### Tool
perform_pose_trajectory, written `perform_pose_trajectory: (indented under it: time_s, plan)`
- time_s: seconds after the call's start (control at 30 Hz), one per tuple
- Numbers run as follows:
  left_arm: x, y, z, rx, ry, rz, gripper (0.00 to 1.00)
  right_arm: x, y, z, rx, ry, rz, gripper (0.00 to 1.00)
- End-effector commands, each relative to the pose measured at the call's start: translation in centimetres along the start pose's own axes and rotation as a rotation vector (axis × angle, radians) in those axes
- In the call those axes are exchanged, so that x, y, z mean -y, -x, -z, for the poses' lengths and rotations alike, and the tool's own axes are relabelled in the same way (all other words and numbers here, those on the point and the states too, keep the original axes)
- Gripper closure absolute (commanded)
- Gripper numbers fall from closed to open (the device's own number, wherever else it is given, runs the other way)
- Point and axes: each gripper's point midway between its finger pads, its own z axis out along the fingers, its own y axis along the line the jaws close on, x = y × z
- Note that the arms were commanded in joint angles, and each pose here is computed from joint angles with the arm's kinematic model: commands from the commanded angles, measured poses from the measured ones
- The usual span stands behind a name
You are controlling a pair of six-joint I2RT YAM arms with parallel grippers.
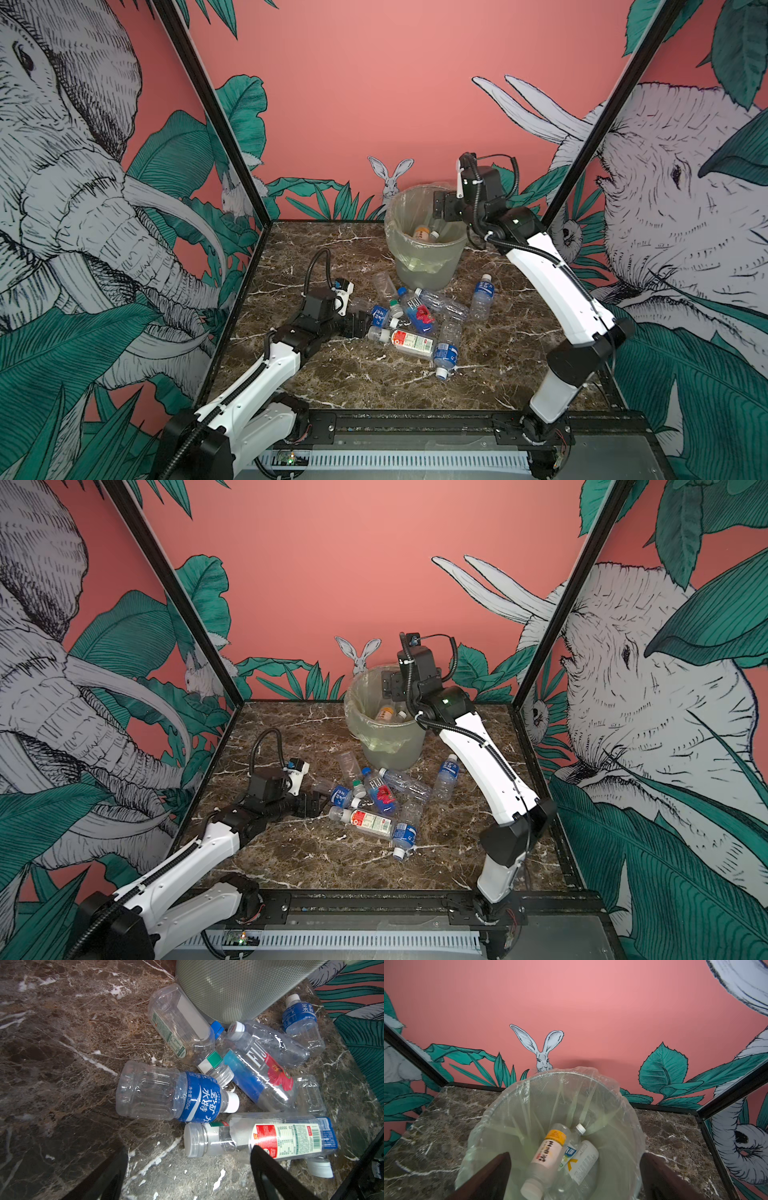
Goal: Throw the plastic bottles in the bin
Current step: 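Carry the yellow-labelled bottle with the right gripper over the bin and release, then lower the right gripper to the pile and grasp the red-labelled bottle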
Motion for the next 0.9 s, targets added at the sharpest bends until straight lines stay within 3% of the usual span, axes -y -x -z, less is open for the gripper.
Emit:
perform_pose_trajectory:
  time_s: [0.0, 0.13, 0.57, 0.87]
  plan:
    - [1.2, 1.1, 0.7, 0.024, -0.030, -0.035, 0.08, -0.1, 0.8, 3.8, 0.068, 0.085, -0.023, 0.01]
    - [1.2, 1.1, 0.6, 0.008, -0.009, -0.041, 0.08, -2.2, -4.0, 4.5, -0.041, 0.223, 0.065, 0.01]
    - [0.8, 2.1, -0.8, -0.013, 0.018, 0.018, 0.08, -9.0, -20.5, 7.7, -0.306, 0.367, 0.513, 0.01]
    - [-0.7, 2.1, -0.9, -0.025, 0.078, 0.065, 0.08, -11.9, -28.6, 8.3, -0.493, 0.495, 0.608, 0.03]
